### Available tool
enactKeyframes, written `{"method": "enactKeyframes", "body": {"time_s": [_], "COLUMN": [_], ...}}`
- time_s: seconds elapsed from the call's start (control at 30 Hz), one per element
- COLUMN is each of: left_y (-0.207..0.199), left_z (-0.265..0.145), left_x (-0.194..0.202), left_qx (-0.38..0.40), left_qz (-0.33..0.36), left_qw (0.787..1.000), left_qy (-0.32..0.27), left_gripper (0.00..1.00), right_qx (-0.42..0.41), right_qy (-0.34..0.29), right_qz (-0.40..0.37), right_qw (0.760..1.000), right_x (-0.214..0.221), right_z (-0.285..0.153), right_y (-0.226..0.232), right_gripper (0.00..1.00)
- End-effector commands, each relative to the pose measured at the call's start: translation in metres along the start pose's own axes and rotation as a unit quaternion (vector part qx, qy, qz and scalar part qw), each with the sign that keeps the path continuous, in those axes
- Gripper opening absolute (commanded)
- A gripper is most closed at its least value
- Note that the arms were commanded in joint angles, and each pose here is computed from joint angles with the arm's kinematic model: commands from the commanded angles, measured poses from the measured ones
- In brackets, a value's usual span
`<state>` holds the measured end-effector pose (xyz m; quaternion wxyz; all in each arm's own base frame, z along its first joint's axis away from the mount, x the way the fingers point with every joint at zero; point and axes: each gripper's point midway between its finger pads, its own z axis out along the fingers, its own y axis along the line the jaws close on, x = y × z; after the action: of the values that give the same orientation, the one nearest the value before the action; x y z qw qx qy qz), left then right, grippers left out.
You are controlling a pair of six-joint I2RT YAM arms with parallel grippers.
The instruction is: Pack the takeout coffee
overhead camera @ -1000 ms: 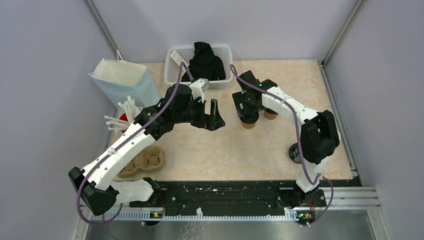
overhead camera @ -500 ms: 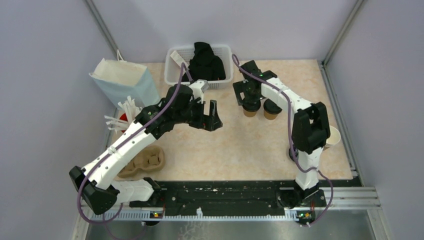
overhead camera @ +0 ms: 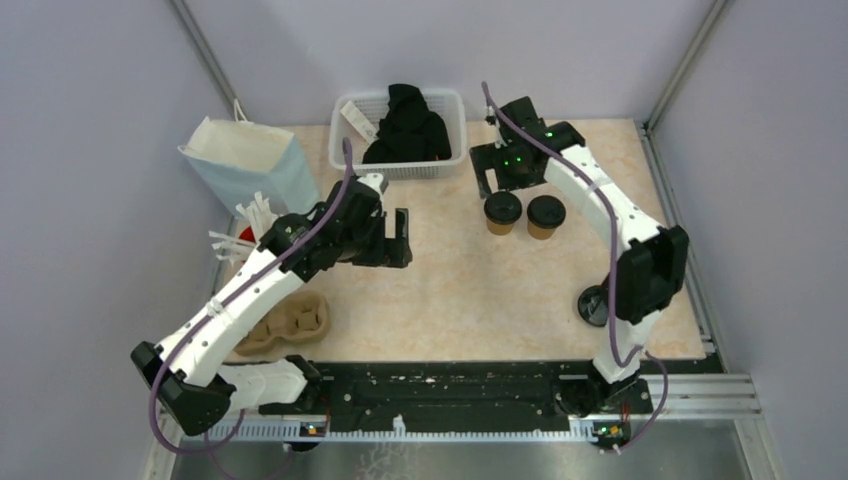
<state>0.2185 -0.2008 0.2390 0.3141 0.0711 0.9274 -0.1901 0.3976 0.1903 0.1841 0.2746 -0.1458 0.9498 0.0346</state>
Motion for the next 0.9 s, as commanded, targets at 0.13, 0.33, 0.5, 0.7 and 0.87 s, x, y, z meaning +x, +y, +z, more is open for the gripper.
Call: {"method": "enactKeyframes", "body": {"time_s": [0.13, 0.33, 0.5, 0.7, 0.87], "left_y": [0.046, 0.112, 0.138, 0.128, 0.121], "left_z": [-0.032, -0.028, -0.029, -0.019, -0.007], "left_x": [-0.085, -0.18, -0.229, -0.178, -0.055], "left_qx": [-0.134, -0.234, -0.238, -0.19, -0.151], "left_qz": [0.002, -0.014, -0.035, -0.08, -0.162], "left_qw": [0.986, 0.957, 0.948, 0.968, 0.975], "left_qy": [-0.095, -0.17, -0.208, -0.142, -0.012], "left_gripper": [0.98, 0.98, 0.98, 0.94, 0.85], "right_qx": [-0.196, -0.247, -0.248, -0.283, -0.319], "right_qy": [-0.081, -0.112, -0.114, -0.095, -0.105], "right_qz": [0.061, 0.075, 0.059, 0.059, 0.061], "right_qw": [0.975, 0.959, 0.96, 0.952, 0.94], "right_x": [0.018, 0.041, 0.051, 0.055, 0.045], "right_z": [-0.114, -0.157, -0.17, -0.161, -0.148], "right_y": [0.056, 0.064, 0.061, 0.074, 0.088], "right_gripper": [0.99, 0.99, 0.99, 0.99, 0.99]}}
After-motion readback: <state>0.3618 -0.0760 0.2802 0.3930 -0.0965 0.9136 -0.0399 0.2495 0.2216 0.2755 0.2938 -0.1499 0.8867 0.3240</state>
